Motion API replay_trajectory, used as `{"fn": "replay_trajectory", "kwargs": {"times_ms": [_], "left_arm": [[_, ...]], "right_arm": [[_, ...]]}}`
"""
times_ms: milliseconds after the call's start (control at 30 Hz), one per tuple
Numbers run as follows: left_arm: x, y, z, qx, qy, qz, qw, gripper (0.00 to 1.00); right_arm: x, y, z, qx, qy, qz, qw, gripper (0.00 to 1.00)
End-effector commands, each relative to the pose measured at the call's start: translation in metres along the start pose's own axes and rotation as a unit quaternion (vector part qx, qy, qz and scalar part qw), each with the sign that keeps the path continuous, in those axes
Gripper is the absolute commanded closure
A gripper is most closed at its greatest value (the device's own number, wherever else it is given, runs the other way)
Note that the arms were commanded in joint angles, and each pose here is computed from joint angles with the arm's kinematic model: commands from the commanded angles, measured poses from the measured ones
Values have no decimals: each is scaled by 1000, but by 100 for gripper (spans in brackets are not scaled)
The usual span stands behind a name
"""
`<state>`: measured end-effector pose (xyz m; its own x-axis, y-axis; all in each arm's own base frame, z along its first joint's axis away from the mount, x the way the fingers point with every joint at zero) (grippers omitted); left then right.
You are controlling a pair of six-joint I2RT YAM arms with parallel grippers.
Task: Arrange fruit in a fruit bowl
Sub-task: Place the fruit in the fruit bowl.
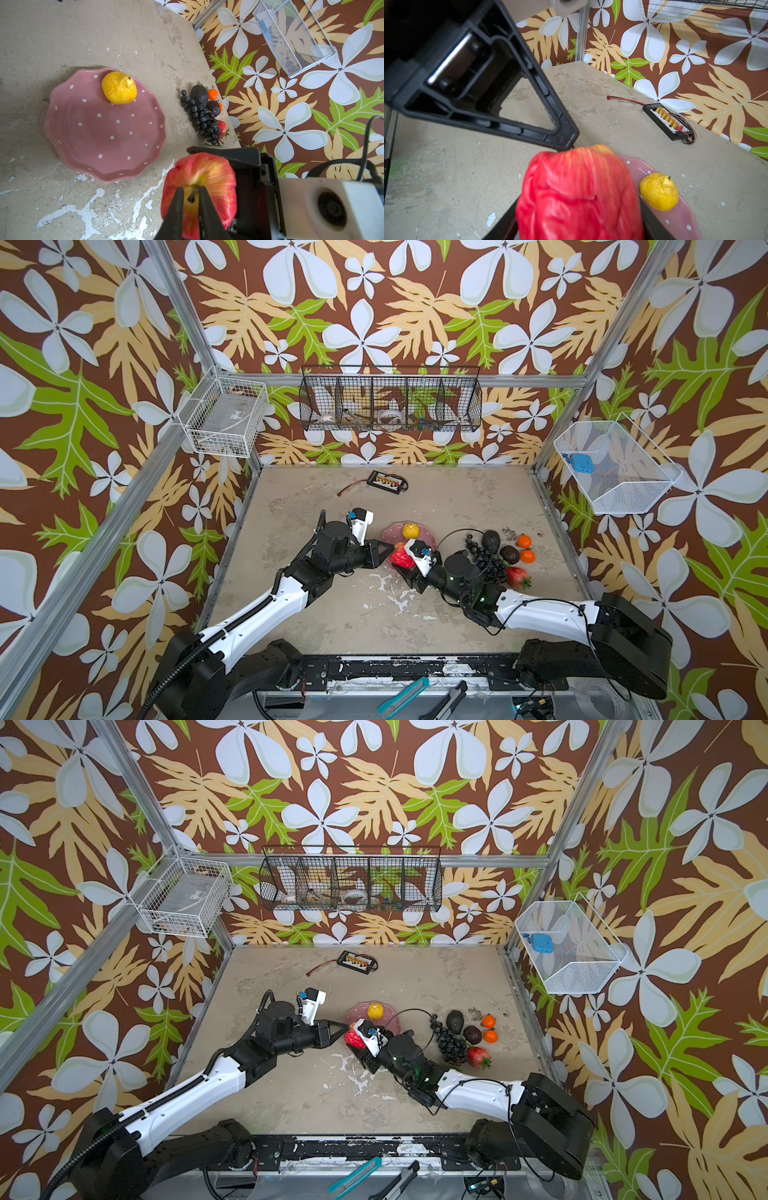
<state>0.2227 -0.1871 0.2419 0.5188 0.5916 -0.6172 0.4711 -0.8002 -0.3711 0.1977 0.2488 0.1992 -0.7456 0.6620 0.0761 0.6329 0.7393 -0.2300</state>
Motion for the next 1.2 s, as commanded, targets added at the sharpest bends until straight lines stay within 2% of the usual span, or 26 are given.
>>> {"fn": "replay_trajectory", "kwargs": {"times_ms": [0,200,367,533,567,633,700,800,1000,1167], "left_arm": [[-2,1,-2,-7,1,11,1000,85],[-3,1,-2,-6,1,14,1000,90],[-3,2,-2,-5,2,14,1000,98],[-3,2,-2,-6,3,13,1000,100],[-3,1,-2,-7,3,12,1000,100],[-2,2,-2,-8,3,9,1000,100],[-1,1,-3,-12,4,2,1000,100],[1,2,-7,-18,12,-19,1000,100],[15,6,-17,-32,24,-115,992,100],[26,19,-26,-52,43,-191,979,100]], "right_arm": [[1,1,-6,-12,-4,2,1000,40],[2,3,-6,-10,-7,1,1000,40],[3,4,-5,-8,-8,4,1000,40],[3,6,-6,-3,-6,3,1000,37],[3,6,-5,-1,-6,3,1000,35],[3,7,-5,3,-4,6,1000,14],[1,7,-6,3,0,15,1000,7],[-1,4,-7,1,1,32,999,0],[-9,-13,-15,5,13,75,997,0],[-22,-41,-26,-11,54,149,987,1]]}}
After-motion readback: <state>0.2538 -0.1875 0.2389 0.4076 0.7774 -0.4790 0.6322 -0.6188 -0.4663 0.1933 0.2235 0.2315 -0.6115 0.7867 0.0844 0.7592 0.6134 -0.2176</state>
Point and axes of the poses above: each gripper's point midway between its finger pads, its own y axis out along the fingers, its own x axis along the line the jaws close on, z = x × y, the point moved 9 cm from there along -y, back along the fingers, and after that the axes turned 10 degrees about y, right-handed, at the moved point
